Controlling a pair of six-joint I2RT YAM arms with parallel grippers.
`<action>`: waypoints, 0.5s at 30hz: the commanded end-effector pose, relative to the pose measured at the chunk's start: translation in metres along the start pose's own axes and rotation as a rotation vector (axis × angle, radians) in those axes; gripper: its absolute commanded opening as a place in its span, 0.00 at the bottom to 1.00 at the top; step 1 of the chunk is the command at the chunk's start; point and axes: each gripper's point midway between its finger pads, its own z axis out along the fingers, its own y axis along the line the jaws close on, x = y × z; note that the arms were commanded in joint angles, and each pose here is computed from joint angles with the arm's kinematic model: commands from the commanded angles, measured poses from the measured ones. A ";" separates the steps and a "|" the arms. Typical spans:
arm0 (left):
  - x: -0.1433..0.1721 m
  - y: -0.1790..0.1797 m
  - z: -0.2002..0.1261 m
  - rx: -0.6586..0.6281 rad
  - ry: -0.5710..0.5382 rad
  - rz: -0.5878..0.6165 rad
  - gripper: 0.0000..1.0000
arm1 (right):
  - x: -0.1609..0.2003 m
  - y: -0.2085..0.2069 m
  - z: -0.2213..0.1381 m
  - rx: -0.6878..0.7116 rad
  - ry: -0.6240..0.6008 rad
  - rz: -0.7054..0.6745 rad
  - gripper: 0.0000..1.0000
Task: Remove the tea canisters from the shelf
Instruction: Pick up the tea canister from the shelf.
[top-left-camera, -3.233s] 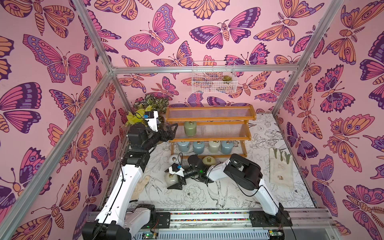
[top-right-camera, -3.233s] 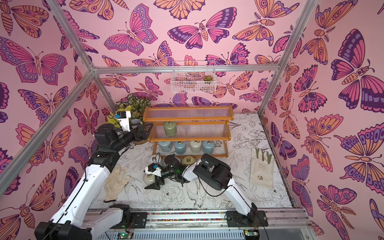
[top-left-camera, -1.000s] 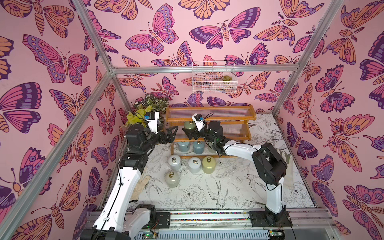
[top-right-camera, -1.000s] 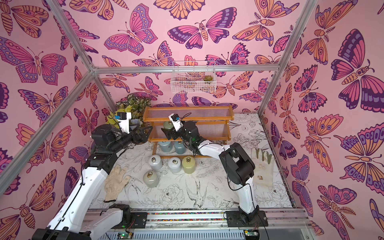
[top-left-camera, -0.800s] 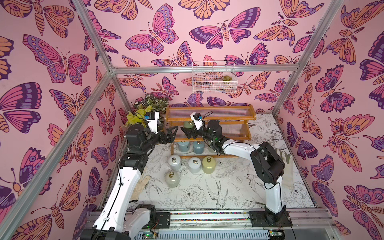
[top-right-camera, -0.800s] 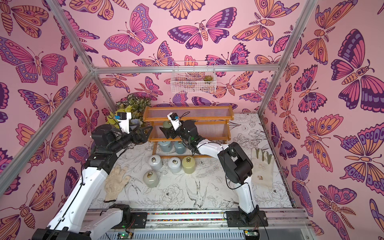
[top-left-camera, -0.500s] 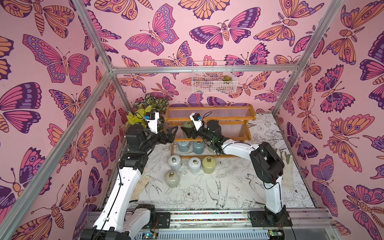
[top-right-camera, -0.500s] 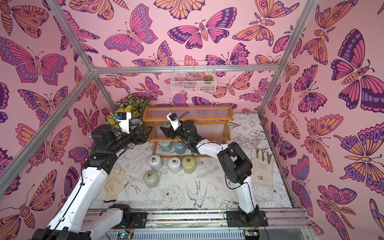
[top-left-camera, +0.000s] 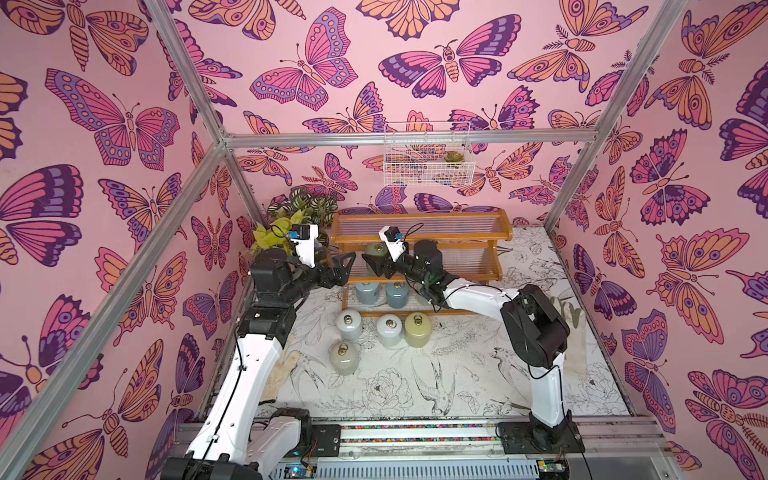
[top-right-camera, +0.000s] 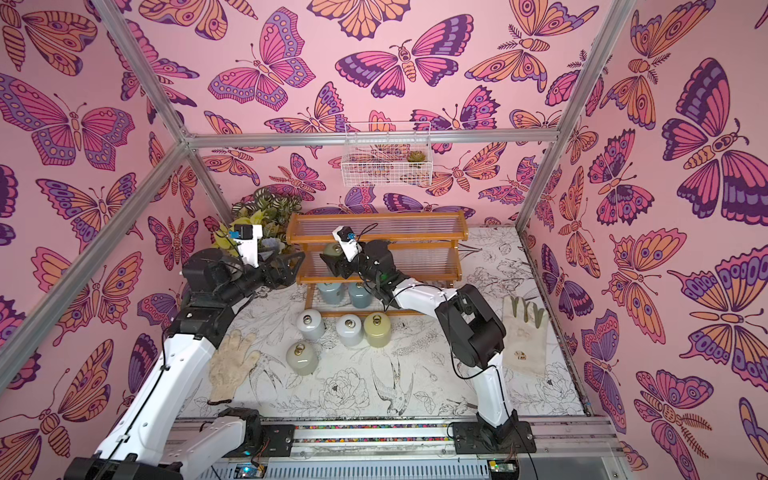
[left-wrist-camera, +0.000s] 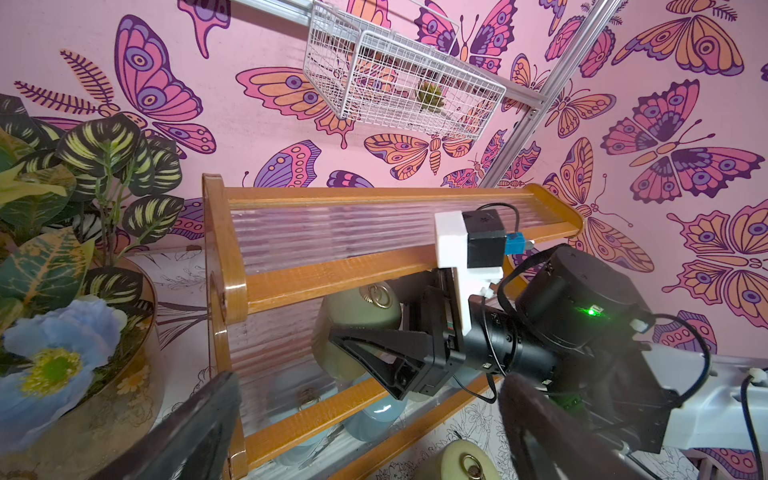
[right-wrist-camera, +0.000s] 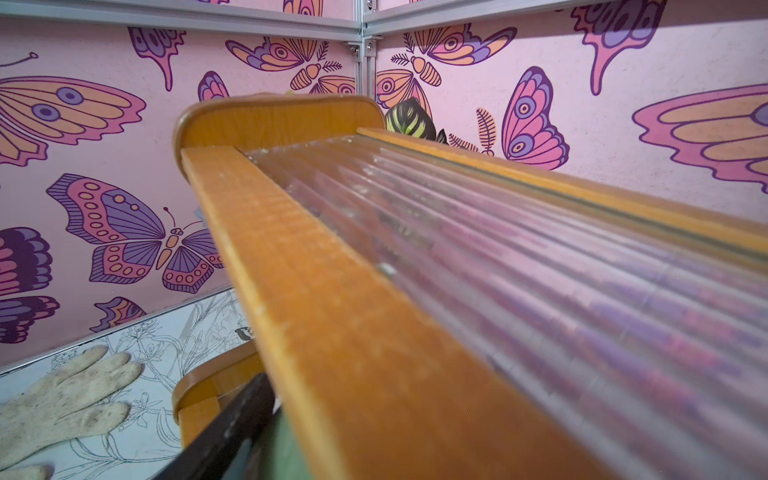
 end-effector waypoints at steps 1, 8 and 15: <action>-0.010 -0.004 -0.004 0.011 -0.024 0.029 1.00 | -0.017 0.008 -0.012 -0.052 -0.019 -0.003 0.52; -0.010 -0.003 -0.003 0.007 -0.022 0.025 1.00 | -0.040 0.040 -0.040 -0.205 -0.094 -0.003 0.52; -0.009 0.001 -0.001 -0.004 -0.017 0.013 1.00 | -0.054 0.074 -0.077 -0.317 -0.142 0.006 0.53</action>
